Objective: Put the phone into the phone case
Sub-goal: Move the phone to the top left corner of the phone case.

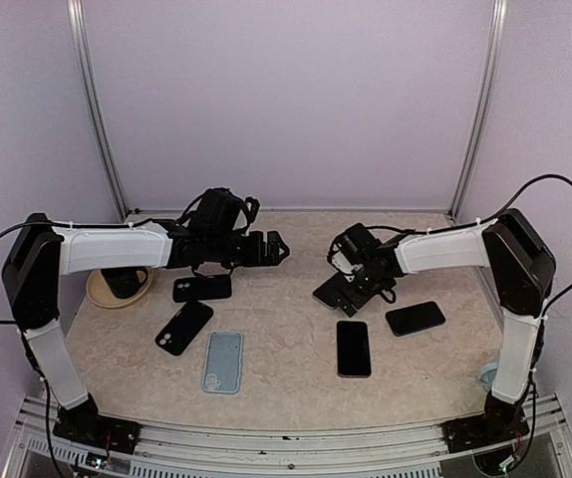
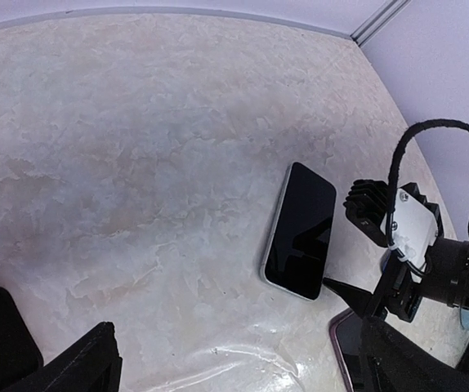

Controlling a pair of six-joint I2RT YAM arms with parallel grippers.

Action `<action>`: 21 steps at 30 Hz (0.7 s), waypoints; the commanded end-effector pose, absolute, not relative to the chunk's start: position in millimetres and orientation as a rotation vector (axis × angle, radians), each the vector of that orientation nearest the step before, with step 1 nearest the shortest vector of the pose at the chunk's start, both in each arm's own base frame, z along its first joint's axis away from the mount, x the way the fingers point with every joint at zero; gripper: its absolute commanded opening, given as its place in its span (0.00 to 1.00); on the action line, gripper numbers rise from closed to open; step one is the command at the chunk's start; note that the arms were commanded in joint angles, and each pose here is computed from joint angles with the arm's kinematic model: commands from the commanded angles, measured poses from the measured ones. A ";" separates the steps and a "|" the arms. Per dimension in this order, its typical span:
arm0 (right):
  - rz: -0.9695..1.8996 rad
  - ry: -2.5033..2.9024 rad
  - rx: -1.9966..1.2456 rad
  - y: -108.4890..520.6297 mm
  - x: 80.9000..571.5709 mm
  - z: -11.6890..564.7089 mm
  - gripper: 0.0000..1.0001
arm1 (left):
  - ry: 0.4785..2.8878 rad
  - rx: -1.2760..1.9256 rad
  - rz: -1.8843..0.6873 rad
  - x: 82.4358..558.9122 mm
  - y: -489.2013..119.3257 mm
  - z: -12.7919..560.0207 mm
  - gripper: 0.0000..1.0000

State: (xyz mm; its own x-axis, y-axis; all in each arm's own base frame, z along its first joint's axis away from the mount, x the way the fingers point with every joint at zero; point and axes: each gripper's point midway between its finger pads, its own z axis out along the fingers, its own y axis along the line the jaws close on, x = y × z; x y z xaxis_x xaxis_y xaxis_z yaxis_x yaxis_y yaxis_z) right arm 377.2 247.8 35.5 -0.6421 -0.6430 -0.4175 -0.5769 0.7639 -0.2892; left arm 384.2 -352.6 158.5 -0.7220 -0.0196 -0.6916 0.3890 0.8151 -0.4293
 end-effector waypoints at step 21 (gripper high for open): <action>-0.204 2.389 -0.975 287.8 426.1 29.5 1.00 | 2.207 0.214 -0.748 389.2 -338.3 188.0 0.99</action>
